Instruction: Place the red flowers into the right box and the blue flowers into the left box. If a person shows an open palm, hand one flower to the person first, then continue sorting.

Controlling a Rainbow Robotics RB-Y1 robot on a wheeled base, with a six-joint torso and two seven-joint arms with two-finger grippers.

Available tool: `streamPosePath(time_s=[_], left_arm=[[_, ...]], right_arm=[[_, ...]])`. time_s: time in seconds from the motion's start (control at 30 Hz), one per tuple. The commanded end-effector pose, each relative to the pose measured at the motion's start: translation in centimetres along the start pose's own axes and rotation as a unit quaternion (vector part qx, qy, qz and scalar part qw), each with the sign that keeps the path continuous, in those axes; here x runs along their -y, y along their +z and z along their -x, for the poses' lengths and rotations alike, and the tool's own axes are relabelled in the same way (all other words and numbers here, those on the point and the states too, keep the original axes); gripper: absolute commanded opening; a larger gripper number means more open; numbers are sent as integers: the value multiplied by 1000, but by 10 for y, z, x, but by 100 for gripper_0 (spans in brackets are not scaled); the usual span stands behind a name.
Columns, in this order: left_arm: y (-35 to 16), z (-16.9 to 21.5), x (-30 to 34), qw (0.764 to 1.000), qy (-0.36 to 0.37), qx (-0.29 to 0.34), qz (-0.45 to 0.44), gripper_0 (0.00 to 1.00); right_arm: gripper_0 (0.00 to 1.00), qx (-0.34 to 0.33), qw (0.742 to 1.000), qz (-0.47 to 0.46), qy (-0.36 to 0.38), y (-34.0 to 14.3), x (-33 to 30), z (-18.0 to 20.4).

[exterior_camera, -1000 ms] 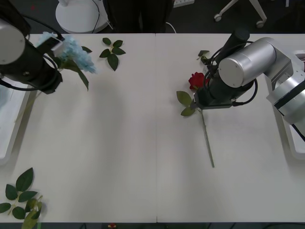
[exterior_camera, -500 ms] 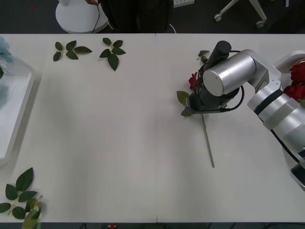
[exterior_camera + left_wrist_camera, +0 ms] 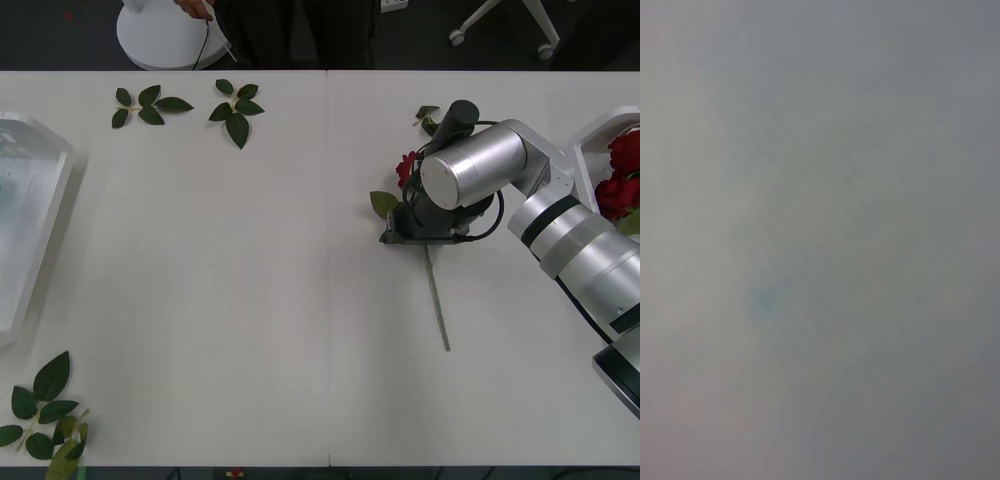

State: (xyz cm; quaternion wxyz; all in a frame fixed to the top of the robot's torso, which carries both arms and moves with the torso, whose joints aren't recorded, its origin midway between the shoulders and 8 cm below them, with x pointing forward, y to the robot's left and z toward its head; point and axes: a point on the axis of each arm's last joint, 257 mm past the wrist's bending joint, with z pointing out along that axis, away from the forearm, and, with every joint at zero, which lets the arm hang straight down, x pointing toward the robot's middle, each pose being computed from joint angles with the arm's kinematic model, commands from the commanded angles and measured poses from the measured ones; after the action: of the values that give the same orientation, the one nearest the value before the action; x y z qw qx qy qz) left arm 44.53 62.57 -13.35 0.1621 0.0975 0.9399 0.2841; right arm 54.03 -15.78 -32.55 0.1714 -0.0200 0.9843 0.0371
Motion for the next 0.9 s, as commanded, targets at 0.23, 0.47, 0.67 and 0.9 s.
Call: streamPosePath(time_s=[0.23,0.47,0.67,0.9], left_arm=[[10,-23,-49,999,-40,2,37,90],[12,-20,-45,999,-36,9,28,100],[12,-15,-35,999,-34,18,9,100],[9,-7,-22,999,-35,33,-22,100]], right_arm=[[100,20,1000,16,-1,3,-22,19],[32,18,1000,14,-6,10,-19,18],[0,18,1000,11,-14,13,-14,18],[0,17,1000,18,-19,14,-13,19]])
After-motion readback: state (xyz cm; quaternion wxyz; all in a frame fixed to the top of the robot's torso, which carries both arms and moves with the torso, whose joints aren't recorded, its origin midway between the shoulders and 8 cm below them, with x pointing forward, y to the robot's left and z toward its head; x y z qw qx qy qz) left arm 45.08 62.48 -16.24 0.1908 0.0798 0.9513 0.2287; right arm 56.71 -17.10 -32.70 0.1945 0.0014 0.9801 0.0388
